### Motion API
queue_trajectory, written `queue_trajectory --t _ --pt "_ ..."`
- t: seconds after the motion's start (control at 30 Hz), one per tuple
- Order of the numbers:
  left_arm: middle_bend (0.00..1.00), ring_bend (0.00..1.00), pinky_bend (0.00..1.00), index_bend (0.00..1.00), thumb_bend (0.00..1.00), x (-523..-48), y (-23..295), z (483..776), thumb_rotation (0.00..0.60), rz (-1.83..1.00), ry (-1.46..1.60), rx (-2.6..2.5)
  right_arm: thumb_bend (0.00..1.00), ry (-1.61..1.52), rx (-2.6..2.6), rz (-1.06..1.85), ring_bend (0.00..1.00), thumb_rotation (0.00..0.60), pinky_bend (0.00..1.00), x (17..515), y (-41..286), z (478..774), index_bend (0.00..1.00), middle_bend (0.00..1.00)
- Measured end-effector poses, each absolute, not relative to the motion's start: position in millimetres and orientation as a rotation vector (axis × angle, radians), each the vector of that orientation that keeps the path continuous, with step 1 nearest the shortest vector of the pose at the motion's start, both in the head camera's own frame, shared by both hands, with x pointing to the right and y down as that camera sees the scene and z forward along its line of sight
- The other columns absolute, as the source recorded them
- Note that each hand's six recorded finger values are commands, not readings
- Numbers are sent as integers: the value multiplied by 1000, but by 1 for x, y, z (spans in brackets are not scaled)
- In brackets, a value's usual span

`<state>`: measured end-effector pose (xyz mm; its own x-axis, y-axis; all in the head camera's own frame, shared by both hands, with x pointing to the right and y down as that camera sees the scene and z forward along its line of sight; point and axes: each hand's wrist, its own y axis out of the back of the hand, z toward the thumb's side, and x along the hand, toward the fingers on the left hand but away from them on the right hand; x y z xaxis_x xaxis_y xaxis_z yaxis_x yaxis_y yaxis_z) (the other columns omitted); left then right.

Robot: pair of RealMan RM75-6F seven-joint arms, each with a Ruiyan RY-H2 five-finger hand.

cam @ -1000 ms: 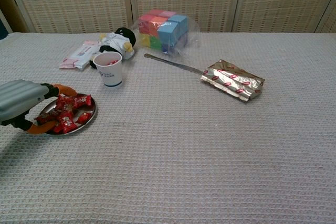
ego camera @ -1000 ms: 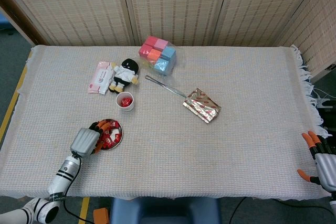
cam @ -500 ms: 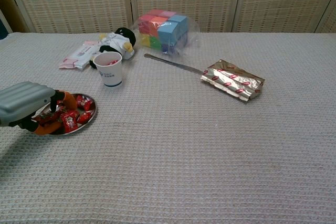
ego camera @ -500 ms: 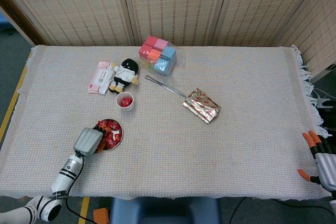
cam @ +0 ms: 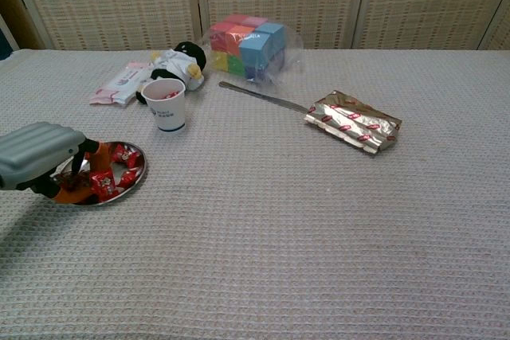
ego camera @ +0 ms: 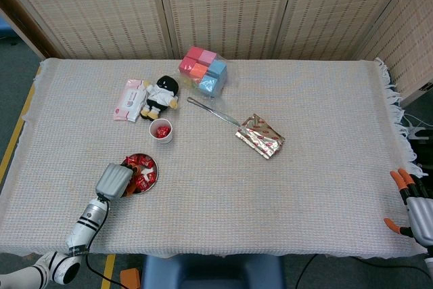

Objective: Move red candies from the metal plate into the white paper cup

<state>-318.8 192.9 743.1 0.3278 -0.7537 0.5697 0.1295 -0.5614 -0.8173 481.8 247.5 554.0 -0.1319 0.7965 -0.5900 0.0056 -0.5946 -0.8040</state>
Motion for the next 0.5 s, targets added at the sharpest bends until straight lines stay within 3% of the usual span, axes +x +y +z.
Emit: queue_trajectory --t 0.5 --pt "587 560 998 613 434 -323 185 744 600 -1366 589 -1763 90 -912 -1566 1785 0 600 183 482 247 553 0 0"
